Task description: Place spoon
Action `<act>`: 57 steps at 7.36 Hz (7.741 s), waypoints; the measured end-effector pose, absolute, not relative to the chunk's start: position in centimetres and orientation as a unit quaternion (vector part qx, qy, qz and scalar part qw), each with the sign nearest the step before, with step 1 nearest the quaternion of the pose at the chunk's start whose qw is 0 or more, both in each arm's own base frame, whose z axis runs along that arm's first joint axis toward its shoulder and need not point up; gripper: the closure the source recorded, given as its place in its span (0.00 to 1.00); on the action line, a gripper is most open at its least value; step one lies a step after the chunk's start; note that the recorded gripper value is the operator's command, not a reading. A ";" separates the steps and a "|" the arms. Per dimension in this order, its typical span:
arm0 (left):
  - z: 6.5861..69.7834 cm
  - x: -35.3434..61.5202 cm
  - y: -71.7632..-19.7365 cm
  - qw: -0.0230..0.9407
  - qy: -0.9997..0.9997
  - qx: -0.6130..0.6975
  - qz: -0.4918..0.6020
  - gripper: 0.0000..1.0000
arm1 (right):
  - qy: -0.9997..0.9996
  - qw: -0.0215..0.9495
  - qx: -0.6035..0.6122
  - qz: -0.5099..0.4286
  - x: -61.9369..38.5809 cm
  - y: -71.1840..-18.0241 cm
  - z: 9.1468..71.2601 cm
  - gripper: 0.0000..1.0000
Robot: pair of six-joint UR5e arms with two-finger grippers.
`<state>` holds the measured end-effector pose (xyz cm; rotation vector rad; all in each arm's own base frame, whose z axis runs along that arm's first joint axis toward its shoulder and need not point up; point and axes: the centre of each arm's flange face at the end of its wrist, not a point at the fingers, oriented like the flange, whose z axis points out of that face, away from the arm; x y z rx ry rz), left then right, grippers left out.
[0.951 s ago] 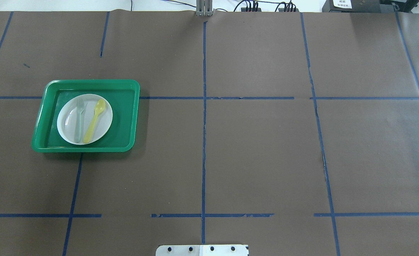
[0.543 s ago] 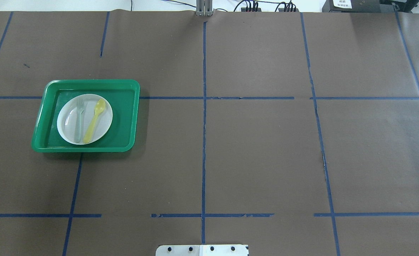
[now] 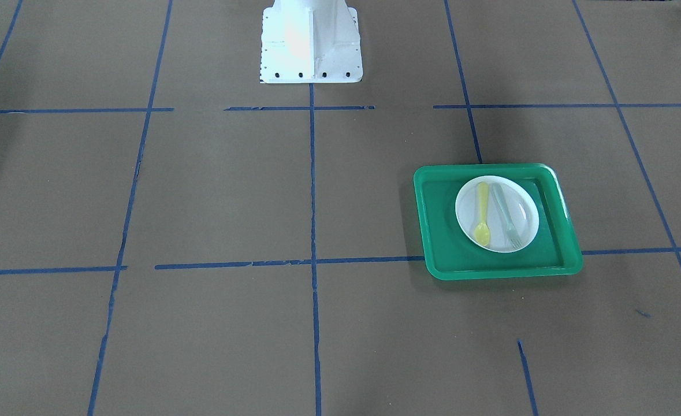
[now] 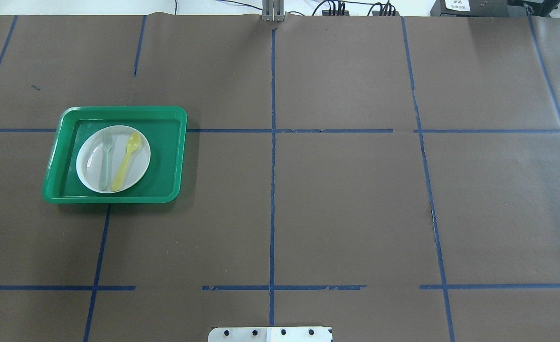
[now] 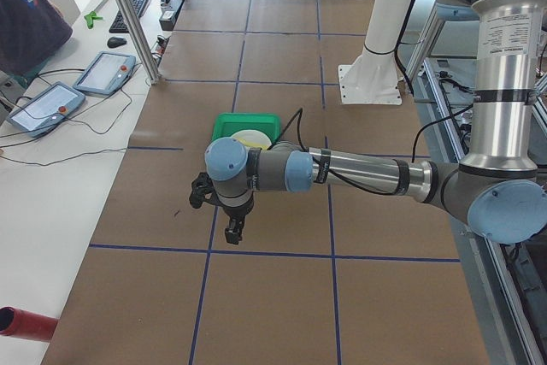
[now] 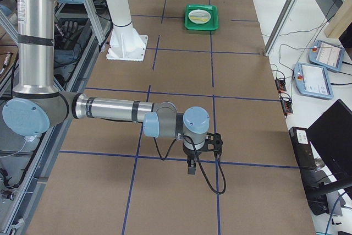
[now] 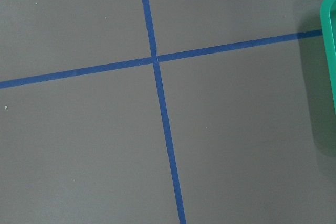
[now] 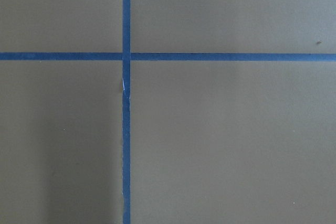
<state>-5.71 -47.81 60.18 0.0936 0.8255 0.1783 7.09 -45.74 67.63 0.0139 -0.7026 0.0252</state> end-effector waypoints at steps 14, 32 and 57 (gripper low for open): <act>43.4 31.1 -51.5 0.908 0.411 0.071 0.038 0.00 | -0.344 0.939 0.007 0.012 7.1 -45.8 67.6 0.00; 45.2 39.1 -49.5 0.901 0.416 0.094 0.078 1.00 | -0.344 0.939 0.007 0.012 7.1 -45.8 67.6 0.00; 34.9 41.7 -51.4 0.886 0.455 0.069 -0.060 0.01 | -0.344 0.939 0.007 0.012 7.1 -45.7 67.6 0.00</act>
